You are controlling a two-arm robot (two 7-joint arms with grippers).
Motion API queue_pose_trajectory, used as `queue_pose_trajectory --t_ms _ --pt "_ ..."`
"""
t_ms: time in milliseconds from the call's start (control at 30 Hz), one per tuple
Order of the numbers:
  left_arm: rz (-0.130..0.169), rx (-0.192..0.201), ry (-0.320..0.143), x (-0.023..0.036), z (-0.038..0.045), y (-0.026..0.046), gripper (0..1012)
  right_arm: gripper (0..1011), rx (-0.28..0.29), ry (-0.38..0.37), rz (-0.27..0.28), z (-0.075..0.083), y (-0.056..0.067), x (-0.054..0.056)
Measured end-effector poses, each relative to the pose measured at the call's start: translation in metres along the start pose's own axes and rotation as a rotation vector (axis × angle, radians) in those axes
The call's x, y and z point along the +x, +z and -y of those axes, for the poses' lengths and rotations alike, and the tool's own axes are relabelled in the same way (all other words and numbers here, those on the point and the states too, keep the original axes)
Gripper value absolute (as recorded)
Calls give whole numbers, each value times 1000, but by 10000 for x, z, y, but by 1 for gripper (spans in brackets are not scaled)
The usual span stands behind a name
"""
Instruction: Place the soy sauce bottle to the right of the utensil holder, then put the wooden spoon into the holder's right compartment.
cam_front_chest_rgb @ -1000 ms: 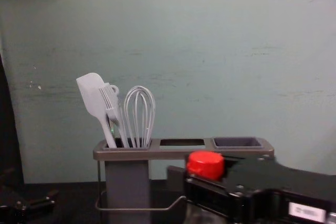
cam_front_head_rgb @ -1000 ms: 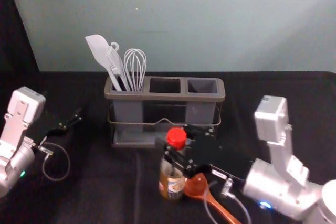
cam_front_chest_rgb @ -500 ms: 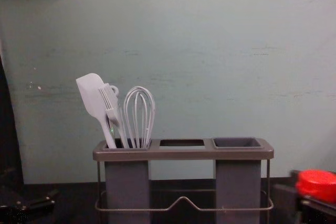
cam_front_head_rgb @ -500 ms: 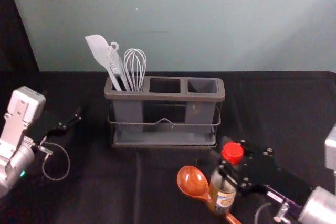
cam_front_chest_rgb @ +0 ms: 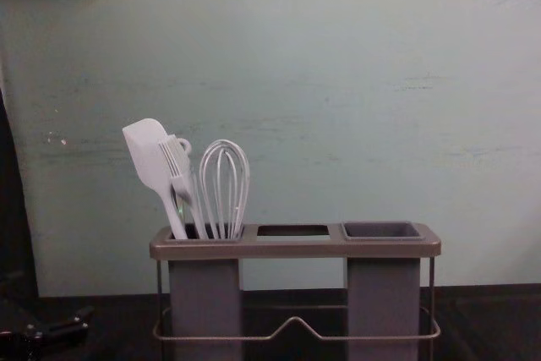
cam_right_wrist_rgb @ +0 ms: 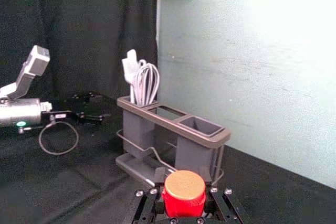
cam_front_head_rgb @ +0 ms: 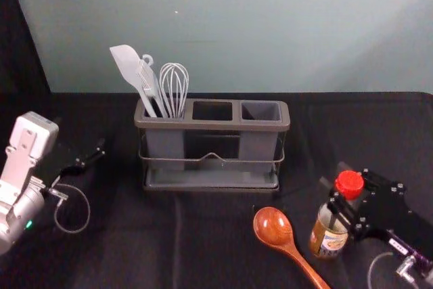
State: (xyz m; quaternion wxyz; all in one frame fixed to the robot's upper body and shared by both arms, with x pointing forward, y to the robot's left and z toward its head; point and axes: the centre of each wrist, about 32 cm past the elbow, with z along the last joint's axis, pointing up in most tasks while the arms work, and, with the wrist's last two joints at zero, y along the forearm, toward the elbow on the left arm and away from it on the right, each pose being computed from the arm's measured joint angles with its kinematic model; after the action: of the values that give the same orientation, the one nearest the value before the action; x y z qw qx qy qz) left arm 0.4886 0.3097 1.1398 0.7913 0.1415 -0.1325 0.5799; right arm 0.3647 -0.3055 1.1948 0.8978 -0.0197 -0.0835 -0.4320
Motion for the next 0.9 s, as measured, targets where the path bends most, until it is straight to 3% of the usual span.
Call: queue_pose_trajectory --t_ms 167,367,633,900 --pt "0 0 0 0 0 0 1011 381 11 -29 7 38 23 60" --pt "0 0 0 0 0 0 1011 381 31 -71 -22 2 -33 251" --pt "0 0 0 0 0 0 1012 382 37 -102 -46 -194 -120 545" --pt "0 0 0 0 0 0 1011 381 43 -100 -63 -446 -177 758"
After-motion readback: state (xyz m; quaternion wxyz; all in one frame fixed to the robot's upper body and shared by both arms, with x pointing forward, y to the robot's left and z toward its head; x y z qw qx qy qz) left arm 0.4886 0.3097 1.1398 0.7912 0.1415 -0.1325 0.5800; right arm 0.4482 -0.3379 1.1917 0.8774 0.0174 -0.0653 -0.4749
